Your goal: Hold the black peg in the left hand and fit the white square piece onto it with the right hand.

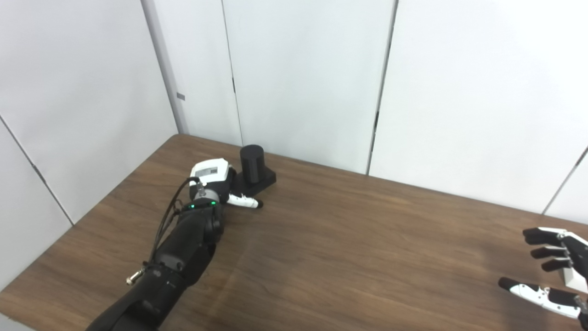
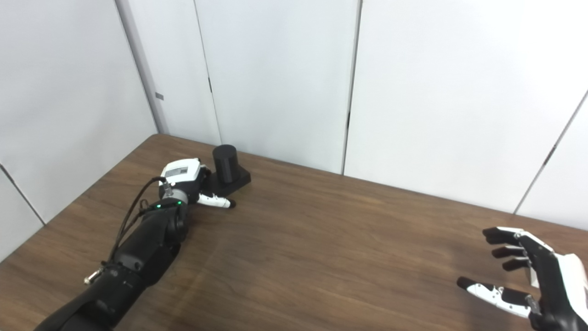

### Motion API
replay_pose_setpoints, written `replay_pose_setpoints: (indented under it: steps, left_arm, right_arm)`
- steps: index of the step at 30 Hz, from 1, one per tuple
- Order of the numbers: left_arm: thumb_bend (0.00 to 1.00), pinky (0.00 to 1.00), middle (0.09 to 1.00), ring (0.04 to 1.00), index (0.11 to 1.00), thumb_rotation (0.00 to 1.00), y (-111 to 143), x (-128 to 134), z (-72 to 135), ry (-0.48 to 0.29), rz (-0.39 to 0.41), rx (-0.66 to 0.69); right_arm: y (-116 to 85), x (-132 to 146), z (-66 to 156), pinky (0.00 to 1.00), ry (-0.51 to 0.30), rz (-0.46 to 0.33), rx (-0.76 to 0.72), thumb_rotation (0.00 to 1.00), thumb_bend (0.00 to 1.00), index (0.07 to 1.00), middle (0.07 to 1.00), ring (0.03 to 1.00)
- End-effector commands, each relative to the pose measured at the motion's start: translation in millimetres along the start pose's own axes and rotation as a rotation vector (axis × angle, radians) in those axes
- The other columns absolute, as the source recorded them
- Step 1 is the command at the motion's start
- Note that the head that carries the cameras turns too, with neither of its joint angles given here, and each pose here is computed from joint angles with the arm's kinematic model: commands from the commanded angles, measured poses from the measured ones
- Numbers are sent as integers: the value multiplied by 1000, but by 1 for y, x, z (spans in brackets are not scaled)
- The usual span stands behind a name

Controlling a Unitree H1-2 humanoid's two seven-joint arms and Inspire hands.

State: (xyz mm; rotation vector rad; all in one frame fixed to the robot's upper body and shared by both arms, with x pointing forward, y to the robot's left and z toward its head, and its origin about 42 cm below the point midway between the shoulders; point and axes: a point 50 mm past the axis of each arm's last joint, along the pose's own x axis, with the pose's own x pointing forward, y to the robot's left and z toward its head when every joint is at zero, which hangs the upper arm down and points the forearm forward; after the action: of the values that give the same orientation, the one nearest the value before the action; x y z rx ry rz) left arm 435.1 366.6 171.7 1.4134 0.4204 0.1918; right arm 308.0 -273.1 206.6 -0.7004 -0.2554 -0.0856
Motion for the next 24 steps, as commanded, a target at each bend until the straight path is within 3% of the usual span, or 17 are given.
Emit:
replay_pose_setpoints:
  steps: [1, 11, 14, 17, 20, 24]
  left_arm:
    - [1000, 890, 993, 1000, 798, 538, 26, 10, 3, -5, 71, 14]
    - [1000, 869, 975, 1000, 780, 536, 19, 17, -6, 17, 52, 20]
    - [917, 829, 960, 989, 740, 475, 19, 17, -8, 3, 64, 18]
    - [805, 779, 916, 955, 636, 323, 19, 17, -10, -21, 72, 9]
    - [552, 716, 791, 854, 501, 102, 21, 16, -11, -48, 50, 12]
    - [523, 688, 730, 800, 488, 72, 24, 15, -7, -57, 17, 17]
  right_arm:
    - [-11, 6, 15, 499, -71, -36, -8, 0, 667, 642, 659, 598]
    - [-11, 6, 16, 504, -80, -38, 0, 0, 672, 636, 654, 595]
    - [-12, 6, 17, 499, -83, -35, -6, 0, 668, 633, 657, 596]
    - [-12, 5, 18, 487, -88, -33, -6, 0, 665, 625, 660, 592]
    - [-12, 6, 18, 479, -90, -31, 2, 0, 651, 615, 670, 593]
    - [-12, 6, 19, 489, -94, -31, 2, 0, 648, 608, 677, 598]
